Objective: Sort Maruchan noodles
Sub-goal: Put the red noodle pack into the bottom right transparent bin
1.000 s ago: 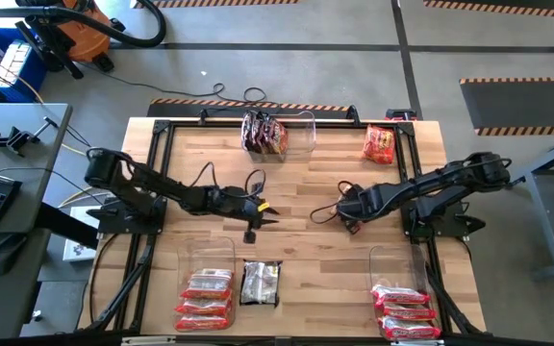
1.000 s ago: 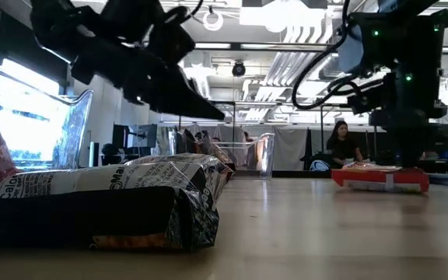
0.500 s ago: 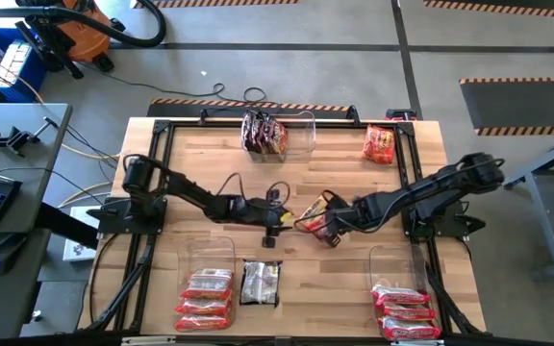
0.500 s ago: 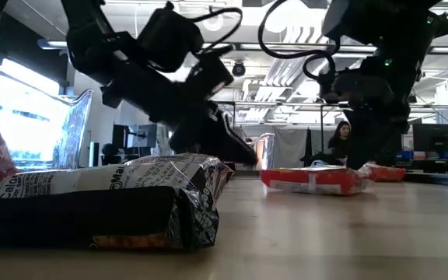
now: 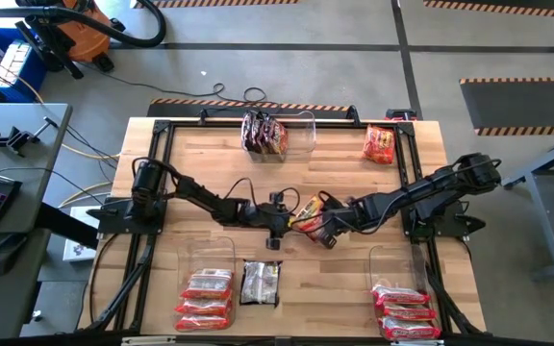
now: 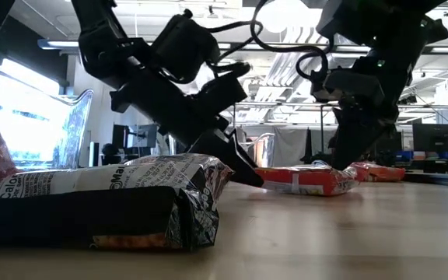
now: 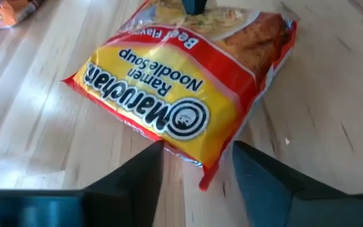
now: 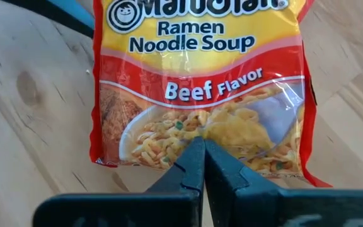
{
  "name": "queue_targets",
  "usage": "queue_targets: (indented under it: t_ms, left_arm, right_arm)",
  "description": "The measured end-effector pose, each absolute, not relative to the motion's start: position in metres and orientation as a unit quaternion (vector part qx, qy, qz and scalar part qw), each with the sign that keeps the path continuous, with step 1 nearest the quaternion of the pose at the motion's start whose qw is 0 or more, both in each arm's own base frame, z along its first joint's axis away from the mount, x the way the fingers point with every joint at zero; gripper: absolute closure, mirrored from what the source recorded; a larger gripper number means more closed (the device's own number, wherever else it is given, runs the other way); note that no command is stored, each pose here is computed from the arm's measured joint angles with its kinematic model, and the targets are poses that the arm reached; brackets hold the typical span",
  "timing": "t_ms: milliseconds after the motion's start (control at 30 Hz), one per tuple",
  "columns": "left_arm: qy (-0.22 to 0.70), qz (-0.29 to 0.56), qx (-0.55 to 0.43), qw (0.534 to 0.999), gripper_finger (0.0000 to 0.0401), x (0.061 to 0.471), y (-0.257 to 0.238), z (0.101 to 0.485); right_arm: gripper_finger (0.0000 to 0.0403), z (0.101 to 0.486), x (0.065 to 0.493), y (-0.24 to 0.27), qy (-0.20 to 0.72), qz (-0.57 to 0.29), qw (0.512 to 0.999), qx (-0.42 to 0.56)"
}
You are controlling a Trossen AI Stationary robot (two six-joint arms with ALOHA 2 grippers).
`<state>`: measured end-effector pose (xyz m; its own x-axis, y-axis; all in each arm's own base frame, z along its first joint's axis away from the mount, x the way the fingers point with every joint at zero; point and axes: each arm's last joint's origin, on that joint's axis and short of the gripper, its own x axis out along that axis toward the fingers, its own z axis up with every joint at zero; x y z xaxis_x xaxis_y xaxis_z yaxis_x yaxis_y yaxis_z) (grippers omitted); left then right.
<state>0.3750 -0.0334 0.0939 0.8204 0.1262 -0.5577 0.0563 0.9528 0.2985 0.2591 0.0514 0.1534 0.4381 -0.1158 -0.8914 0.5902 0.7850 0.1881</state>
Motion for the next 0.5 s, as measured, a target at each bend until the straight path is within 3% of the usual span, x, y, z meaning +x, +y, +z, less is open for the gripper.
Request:
queue_targets:
  t_ms: [133,300,500]
  left_arm:
    - [0.318,0.012,0.172,0.932,0.0280,0.374,-0.033,0.092]
    - [0.325,0.029,0.228,0.917,0.0383,0.373,-0.032,0.092]
    - [0.302,0.112,0.349,0.880,0.0394,0.374,-0.042,0.100]
  right_arm:
    - [0.0403,0.154,0.260,0.052,0.481,-0.207,0.819,0.235]
    - [0.0393,0.160,0.265,0.055,0.469,-0.191,0.842,0.186]
    - [0.0328,0.191,0.279,0.063,0.473,-0.159,0.859,0.118]
